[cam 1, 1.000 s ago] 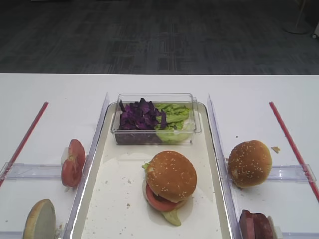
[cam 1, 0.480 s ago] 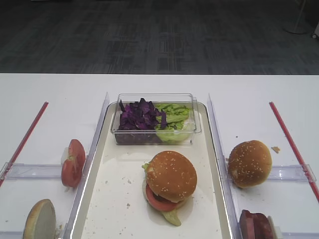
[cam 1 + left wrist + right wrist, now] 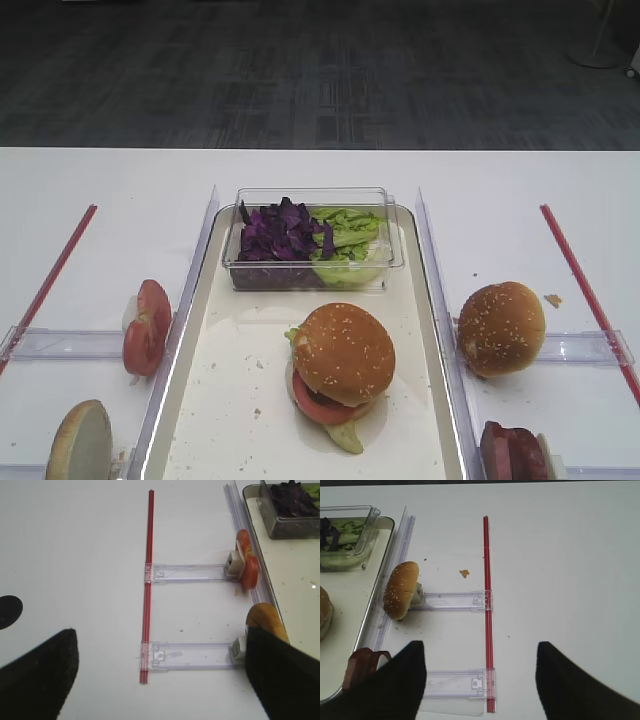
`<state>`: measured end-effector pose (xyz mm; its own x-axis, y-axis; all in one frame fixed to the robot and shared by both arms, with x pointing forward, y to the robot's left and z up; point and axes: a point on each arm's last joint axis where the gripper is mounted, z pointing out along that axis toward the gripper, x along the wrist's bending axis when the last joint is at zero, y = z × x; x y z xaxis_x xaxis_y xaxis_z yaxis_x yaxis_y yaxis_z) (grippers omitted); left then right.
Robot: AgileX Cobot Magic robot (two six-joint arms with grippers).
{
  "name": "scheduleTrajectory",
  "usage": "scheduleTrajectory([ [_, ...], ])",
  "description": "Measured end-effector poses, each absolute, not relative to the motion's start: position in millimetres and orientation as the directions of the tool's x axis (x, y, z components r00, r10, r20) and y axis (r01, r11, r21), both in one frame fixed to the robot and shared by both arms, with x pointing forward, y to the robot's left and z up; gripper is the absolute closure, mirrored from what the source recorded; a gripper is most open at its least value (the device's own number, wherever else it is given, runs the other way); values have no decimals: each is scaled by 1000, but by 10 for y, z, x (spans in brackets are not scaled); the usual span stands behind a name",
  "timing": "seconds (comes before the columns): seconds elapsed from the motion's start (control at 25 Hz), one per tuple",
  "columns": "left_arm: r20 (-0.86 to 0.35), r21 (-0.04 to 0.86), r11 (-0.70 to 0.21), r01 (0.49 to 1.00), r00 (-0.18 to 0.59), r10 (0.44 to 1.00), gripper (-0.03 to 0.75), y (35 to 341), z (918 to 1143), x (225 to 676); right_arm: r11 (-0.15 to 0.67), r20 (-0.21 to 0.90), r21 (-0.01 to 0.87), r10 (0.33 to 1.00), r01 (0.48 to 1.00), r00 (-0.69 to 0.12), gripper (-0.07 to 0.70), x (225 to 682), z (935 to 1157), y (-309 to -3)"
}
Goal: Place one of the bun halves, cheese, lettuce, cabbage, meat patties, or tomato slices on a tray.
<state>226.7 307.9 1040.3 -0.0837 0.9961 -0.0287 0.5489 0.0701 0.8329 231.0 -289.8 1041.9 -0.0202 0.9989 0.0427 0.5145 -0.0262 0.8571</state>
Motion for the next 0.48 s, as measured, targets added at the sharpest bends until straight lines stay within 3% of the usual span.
scheduleTrajectory([
  [0.48, -29, 833, 70, 549, -84, 996, 97, 3079, 10403, 2267, -26, 43, 857, 999, 515, -20, 257, 2310, 10419, -2898],
])
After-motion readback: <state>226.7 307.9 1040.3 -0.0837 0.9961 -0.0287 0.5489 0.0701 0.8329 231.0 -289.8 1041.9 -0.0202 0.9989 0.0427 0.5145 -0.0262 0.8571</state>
